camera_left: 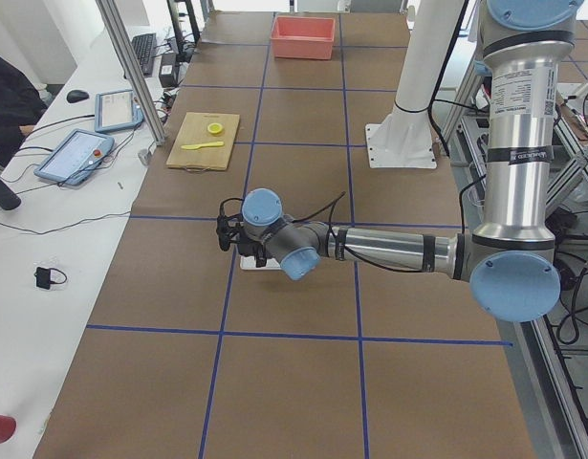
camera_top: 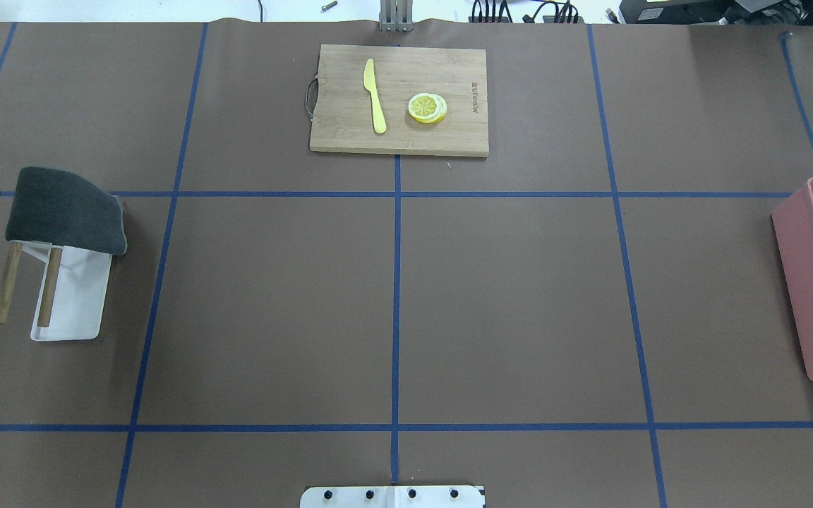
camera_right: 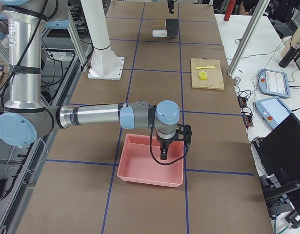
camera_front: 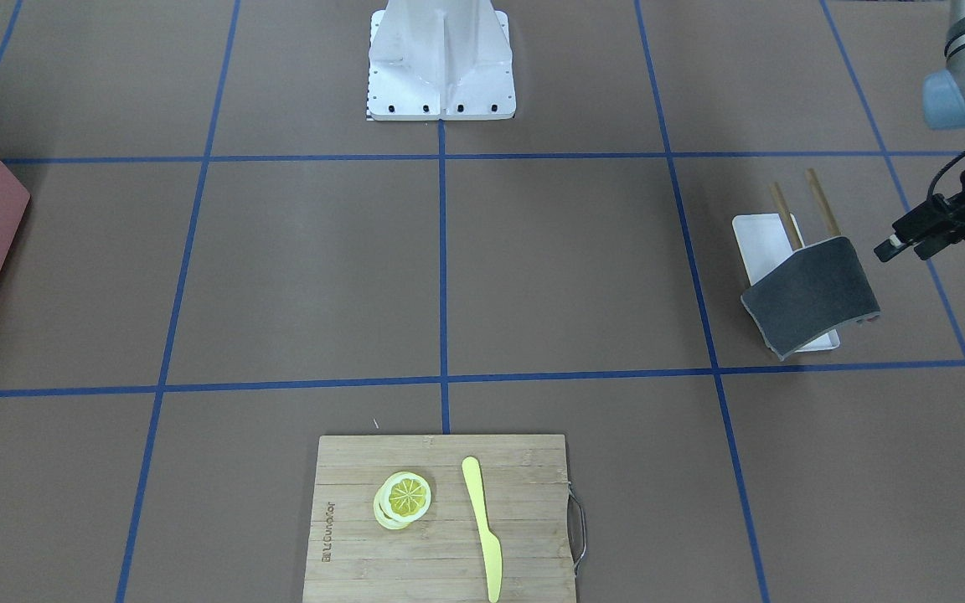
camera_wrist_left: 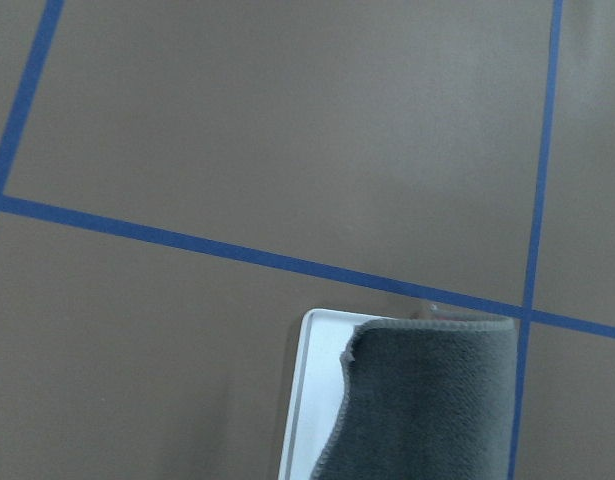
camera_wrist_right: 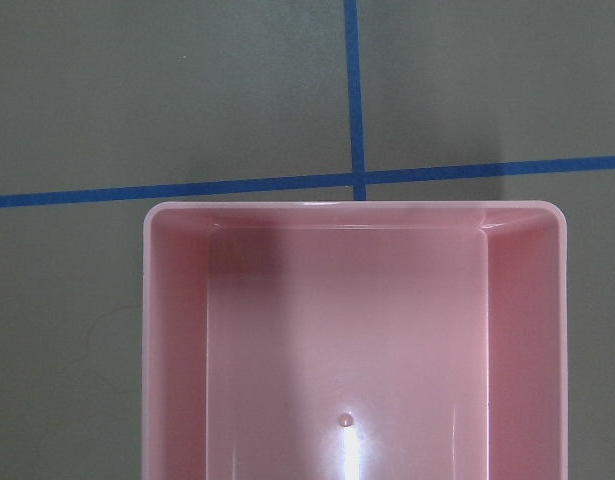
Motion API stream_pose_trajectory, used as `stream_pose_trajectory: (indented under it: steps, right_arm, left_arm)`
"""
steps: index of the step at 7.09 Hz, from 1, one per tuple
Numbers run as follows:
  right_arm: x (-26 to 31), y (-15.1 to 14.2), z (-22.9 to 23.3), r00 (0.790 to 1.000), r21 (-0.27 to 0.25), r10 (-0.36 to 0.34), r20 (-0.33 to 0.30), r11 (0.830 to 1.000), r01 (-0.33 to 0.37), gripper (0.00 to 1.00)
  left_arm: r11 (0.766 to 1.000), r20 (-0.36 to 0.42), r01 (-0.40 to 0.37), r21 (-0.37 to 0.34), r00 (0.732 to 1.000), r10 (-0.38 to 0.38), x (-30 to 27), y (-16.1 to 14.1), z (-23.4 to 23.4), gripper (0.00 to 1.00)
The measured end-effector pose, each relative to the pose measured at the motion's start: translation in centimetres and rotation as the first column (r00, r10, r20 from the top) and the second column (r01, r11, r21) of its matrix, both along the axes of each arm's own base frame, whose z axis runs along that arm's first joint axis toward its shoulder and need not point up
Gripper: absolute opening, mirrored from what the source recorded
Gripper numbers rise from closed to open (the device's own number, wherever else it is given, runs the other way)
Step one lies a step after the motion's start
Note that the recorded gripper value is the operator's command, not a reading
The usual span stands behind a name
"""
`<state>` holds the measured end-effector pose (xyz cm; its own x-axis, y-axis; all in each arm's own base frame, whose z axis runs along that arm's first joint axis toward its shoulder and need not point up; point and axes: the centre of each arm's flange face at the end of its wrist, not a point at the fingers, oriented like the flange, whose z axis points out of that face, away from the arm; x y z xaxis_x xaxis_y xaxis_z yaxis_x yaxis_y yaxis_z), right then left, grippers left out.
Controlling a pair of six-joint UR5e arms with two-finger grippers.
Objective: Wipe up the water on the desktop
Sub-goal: 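Lower the left gripper onto the grey cloth on the white rack and grasp it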
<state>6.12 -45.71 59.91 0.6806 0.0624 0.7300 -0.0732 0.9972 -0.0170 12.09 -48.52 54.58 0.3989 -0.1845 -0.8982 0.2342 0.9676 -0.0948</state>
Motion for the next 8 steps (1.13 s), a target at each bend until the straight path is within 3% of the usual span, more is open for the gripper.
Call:
stream_pose_trajectory:
  steps: [1, 3, 4, 6, 7, 8]
  right_arm:
    - [-0.1, -0.1, -0.1, 1.0, 0.0, -0.001, 0.002, 1.0, 0.001, 1.0]
    - [-0.1, -0.6, -0.7, 1.0, 0.006, -0.002, 0.003, 1.0, 0.002, 1.0]
    - [-0.2, -0.8, -0.9, 1.0, 0.008, -0.002, 0.004, 1.0, 0.002, 1.0]
    - [-0.2, -0.9, -1.0, 1.0, 0.009, -0.002, 0.005, 1.0, 0.002, 1.0]
    - [-0.2, -0.9, -1.1, 1.0, 0.011, -0.002, 0.005, 1.0, 0.002, 1.0]
    - [-0.2, -1.0, -1.1, 1.0, 0.012, -0.002, 0.005, 1.0, 0.002, 1.0]
  left_arm:
    - [1.0, -0.005, -0.005, -0.002, 1.0, 0.005, 1.0, -0.2, -0.5, 0.92]
    - [1.0, -0.01, -0.016, 0.003, 1.0, 0.016, 2.0, -0.5, -1.0, 0.6]
    - [1.0, -0.011, -0.02, 0.004, 1.0, 0.021, 2.3, -0.5, -1.2, 0.51]
    - [1.0, -0.01, -0.026, 0.001, 1.0, 0.026, 2.7, -0.6, -1.0, 0.4]
    - [1.0, -0.009, -0.029, 0.0, 1.0, 0.029, 2.8, -0.7, -0.9, 0.27]
    - [1.0, -0.009, -0.03, 0.0, 1.0, 0.03, 3.0, -0.8, -0.9, 0.06]
